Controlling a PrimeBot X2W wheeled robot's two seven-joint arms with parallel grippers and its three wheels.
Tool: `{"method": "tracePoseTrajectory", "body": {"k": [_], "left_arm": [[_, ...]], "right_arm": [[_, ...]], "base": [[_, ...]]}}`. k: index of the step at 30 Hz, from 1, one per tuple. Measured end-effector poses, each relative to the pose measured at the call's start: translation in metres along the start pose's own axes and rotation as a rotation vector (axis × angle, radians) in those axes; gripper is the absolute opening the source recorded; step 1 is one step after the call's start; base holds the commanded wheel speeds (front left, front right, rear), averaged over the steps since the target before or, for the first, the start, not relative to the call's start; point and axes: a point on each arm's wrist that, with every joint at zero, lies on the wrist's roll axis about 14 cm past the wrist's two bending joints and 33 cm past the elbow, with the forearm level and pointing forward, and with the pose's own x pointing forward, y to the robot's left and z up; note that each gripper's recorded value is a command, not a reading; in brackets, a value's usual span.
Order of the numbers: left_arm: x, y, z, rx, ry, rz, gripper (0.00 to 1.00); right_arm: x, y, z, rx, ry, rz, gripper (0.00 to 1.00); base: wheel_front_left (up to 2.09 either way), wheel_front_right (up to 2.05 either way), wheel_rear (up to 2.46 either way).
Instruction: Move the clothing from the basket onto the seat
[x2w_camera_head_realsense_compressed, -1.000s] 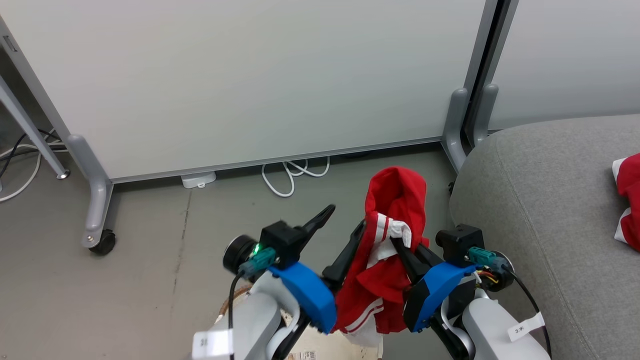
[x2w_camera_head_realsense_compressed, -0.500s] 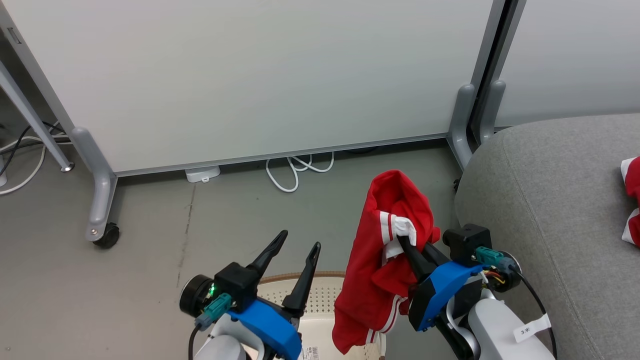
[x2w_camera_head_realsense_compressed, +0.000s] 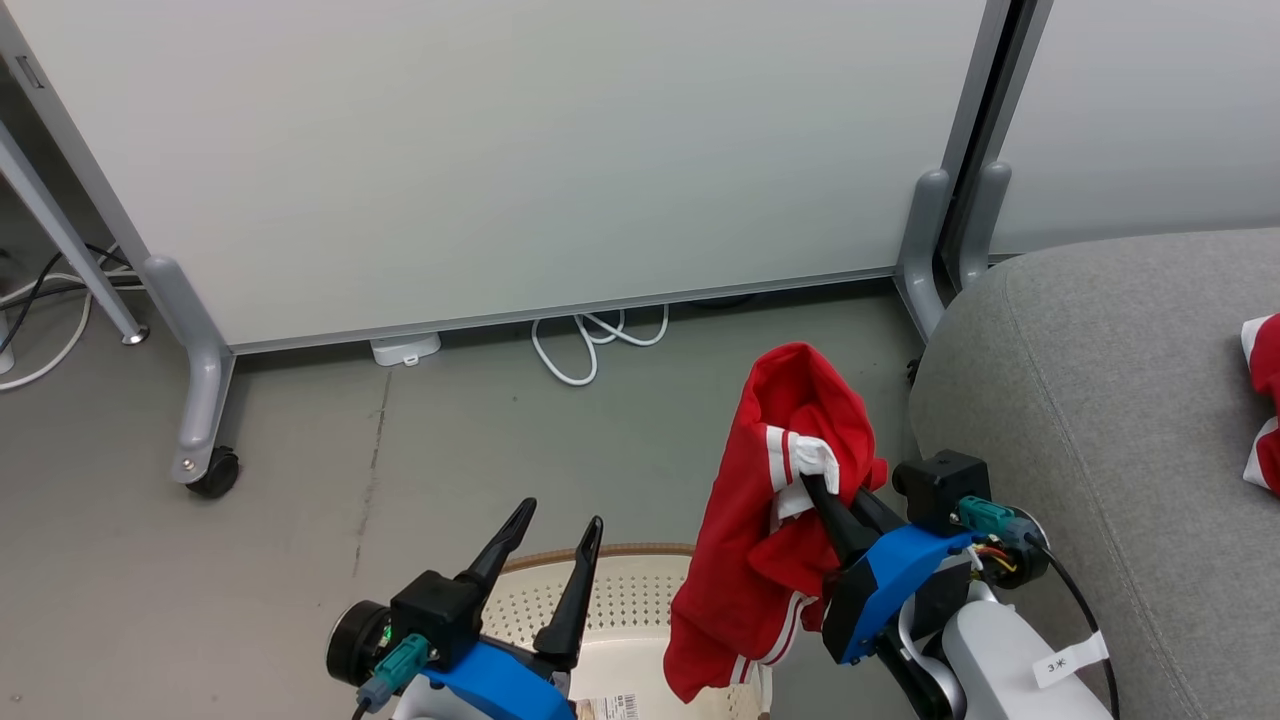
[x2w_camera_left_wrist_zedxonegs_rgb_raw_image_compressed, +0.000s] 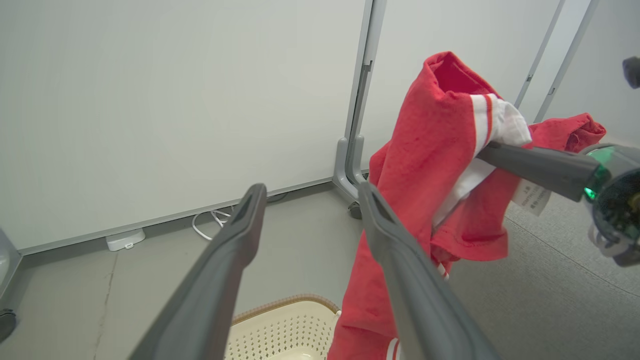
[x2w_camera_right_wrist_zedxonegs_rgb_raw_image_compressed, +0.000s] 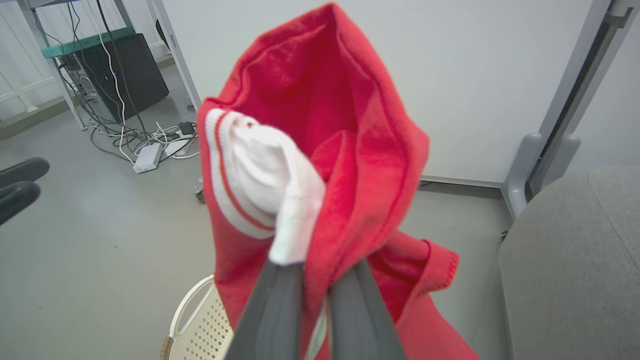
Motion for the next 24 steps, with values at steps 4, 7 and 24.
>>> {"method": "tracePoseTrajectory", "body": {"k": [4, 7, 24], "left_arm": [[-0.001, 0.001, -0.002, -0.004, 0.005, 0.004, 1.0], [0.001, 0.0, -0.002, -0.004, 0.006, 0.002, 1.0], [0.032, -0.045, -0.012, -0.007, 0.04, -0.16, 1.0]], "right_arm": [[0.0, -0.001, 0.0, 0.001, -0.001, -0.003, 0.0], [-0.001, -0.003, 0.001, 0.002, -0.002, -0.008, 0.0], [-0.042, -0.06, 0.001, 0.028, -0.019, -0.192, 0.0]], "base": [[0.0, 0.0, 0.0], [0.0, 0.0, 0.0], [0.0, 0.0, 0.0]]}}
